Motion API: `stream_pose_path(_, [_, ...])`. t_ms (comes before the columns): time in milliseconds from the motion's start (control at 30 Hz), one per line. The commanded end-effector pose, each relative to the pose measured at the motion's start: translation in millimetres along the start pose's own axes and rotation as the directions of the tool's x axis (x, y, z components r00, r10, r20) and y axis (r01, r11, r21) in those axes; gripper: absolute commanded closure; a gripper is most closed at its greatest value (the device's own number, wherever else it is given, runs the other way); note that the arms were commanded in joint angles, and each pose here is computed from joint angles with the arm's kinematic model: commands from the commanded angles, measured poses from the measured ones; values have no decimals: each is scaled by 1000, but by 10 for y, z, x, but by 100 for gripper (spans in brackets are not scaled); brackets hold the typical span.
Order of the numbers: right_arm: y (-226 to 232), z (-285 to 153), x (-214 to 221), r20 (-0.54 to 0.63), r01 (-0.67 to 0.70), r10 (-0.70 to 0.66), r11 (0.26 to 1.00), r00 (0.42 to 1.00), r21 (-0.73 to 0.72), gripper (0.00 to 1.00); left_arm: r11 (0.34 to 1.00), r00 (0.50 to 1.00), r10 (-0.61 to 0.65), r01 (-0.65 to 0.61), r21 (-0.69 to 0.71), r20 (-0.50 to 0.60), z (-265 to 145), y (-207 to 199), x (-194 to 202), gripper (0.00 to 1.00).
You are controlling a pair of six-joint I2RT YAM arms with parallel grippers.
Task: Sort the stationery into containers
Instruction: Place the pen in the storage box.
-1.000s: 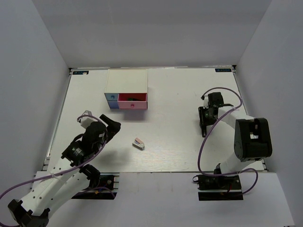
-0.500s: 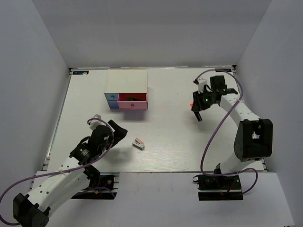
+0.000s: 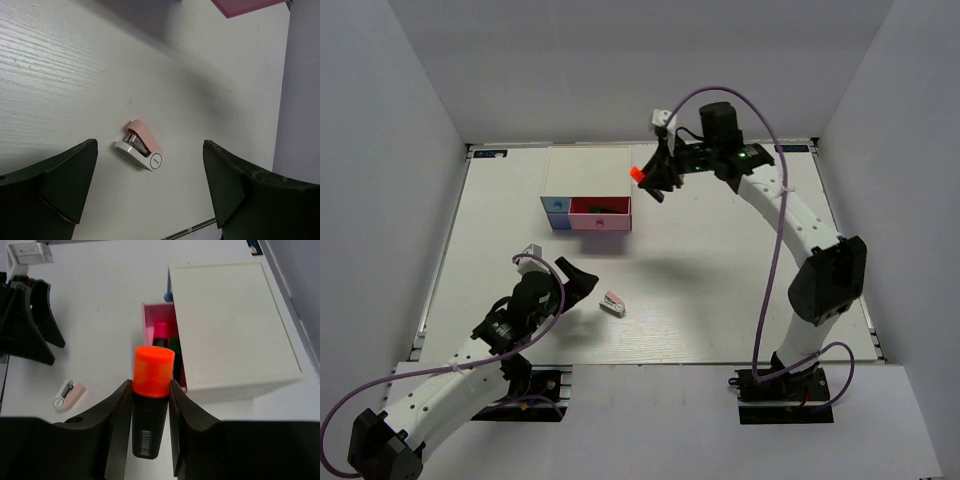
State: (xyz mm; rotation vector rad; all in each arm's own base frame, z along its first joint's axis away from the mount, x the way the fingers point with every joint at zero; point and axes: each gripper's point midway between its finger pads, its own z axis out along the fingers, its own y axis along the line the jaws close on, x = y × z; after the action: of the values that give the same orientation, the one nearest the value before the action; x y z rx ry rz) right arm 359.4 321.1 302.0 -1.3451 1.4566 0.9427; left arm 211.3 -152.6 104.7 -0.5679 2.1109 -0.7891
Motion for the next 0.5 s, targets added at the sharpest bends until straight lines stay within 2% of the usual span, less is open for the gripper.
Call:
stream_pose_path(0, [42,333,-397,107,97,-90,994,990,-56,96,1000,1000,7,-8,27,9,-22,-54,-31,5])
stream_pose_path(200, [229,810,-680,200,206,-178,971,963,-125,94,1000,1000,0,0,19,4,-39,9,5,5])
stream_pose_path(300, [287,1104,-467,191,202,-169,965,967,-168,92,1000,1000,-1,1,22,5,-65,14,2,5])
stream_pose_path(467, [253,1292,-274,179,201,-169,964,969,-177,92,1000,1000,1,-1,11,9,-92,51,-1,5])
